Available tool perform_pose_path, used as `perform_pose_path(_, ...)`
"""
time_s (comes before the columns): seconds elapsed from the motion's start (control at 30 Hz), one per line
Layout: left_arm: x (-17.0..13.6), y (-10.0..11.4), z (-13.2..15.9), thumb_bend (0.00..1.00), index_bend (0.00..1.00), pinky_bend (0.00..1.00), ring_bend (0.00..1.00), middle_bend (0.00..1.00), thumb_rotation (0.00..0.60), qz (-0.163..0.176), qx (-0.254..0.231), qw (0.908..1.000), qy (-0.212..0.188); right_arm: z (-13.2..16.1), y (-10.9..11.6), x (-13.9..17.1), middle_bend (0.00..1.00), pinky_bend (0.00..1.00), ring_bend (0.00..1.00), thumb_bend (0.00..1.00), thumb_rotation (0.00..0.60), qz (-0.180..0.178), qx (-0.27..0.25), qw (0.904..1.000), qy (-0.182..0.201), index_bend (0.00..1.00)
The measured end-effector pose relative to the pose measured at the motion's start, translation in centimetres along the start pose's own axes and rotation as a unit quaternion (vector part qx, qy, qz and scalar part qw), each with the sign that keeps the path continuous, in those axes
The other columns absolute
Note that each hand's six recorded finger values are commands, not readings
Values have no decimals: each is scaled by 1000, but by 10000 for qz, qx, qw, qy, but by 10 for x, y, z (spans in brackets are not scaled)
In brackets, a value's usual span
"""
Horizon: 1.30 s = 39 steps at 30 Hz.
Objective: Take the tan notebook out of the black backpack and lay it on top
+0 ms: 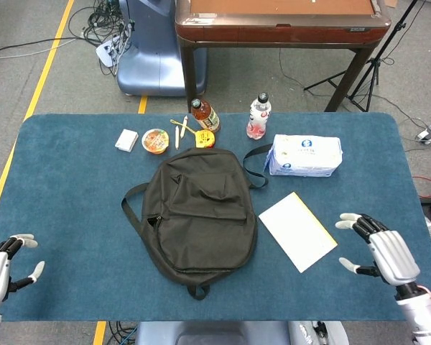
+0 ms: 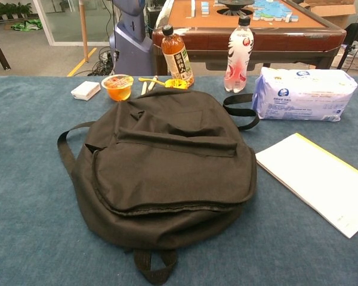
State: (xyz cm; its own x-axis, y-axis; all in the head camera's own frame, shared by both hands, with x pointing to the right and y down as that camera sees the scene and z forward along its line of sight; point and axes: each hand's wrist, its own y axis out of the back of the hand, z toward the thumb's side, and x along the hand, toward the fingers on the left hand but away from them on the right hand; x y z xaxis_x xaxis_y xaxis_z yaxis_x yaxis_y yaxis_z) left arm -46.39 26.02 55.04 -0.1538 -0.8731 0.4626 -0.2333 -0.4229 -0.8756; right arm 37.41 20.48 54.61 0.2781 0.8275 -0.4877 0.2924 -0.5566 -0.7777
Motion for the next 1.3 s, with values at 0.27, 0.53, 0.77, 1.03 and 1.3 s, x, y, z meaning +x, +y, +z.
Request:
perform_pose_path(0.27, -1, 0, -1, 241, 412, 301, 314, 318, 600, 7, -2, 10000, 3, 50, -22, -32, 189, 293, 109, 25, 600, 635, 202, 9945, 811, 262)
perform_pose_path(0.53, -2, -1, 1, 241, 412, 301, 314, 318, 600, -12, -1, 10000, -28, 107, -64, -68, 16, 103, 0, 0, 600, 1426, 372, 9771, 1536, 30)
perform_pose_path(0.77, -5, 0, -1, 241, 412, 301, 314, 318, 600, -16, 24, 10000, 19, 157, -103, -98, 0, 79, 0, 0, 600, 1851, 304, 9619, 1991, 0)
perform_pose_path(1.03, -6, -2, -4, 241, 412, 301, 314, 318, 600, -51, 26, 10000, 60, 195, -137, -116, 0, 65, 0, 0, 600, 2128, 409, 9490, 2292, 0)
perform_pose_path(1.3, -7, -3, -6, 241, 413, 301, 315, 318, 600, -73, 10, 9999, 78, 219, -162, -124, 0, 62, 0, 0, 600, 2182, 619, 9416, 2488, 0)
